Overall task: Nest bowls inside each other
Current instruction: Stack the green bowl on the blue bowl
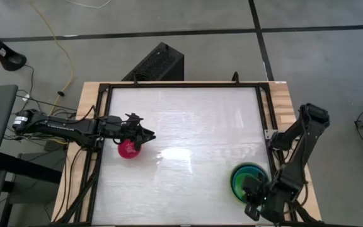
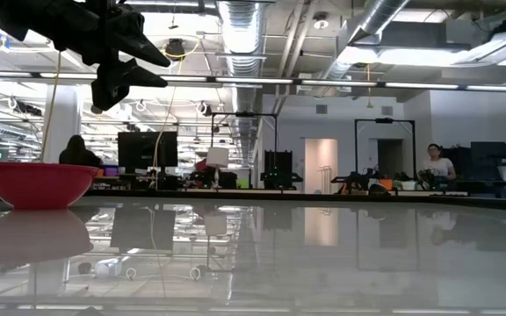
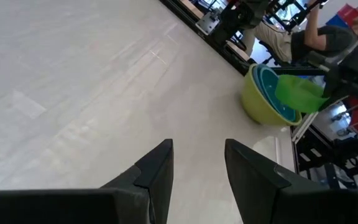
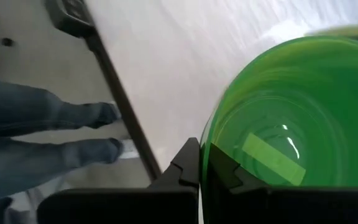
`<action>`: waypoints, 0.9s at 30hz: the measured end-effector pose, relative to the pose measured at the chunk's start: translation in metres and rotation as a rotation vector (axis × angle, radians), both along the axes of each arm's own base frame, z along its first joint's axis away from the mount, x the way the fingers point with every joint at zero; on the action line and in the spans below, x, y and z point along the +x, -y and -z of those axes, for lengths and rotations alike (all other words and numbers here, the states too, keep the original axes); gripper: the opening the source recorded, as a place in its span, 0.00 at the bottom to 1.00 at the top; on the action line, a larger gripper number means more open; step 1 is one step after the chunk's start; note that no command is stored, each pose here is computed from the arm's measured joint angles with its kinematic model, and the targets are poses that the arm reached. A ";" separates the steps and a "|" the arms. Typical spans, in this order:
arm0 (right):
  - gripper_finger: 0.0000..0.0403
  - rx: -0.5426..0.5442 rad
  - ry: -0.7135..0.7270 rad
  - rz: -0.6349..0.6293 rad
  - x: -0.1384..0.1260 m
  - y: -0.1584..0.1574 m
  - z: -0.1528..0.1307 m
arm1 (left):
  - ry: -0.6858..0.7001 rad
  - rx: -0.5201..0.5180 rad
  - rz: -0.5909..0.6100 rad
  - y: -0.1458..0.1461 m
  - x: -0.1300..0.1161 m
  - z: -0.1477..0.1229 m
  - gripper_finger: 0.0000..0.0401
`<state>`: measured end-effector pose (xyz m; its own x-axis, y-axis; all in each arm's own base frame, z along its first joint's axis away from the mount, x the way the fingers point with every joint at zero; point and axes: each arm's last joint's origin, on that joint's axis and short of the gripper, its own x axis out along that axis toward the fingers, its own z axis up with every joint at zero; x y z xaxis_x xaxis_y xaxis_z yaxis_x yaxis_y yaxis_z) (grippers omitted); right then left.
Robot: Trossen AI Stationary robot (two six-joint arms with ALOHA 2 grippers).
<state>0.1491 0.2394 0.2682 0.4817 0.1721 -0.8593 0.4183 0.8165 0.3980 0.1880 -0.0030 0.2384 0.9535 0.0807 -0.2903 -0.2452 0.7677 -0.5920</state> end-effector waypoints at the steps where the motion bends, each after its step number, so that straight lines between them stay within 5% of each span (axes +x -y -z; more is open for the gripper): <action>1: 0.06 -0.014 -0.016 0.006 0.000 -0.002 0.004 | 0.000 0.000 0.000 0.000 0.000 0.000 0.33; 13: 0.08 -0.191 -0.206 0.102 0.010 -0.018 0.062 | 0.004 -0.017 -0.005 0.000 0.000 0.000 0.33; 19: 0.23 -0.227 -0.275 0.207 0.008 -0.019 0.076 | 0.005 -0.027 -0.008 0.000 0.000 0.000 0.33; 27: 0.50 -0.213 -0.151 0.284 0.005 -0.013 0.062 | 0.005 -0.028 -0.008 0.000 0.000 0.000 0.33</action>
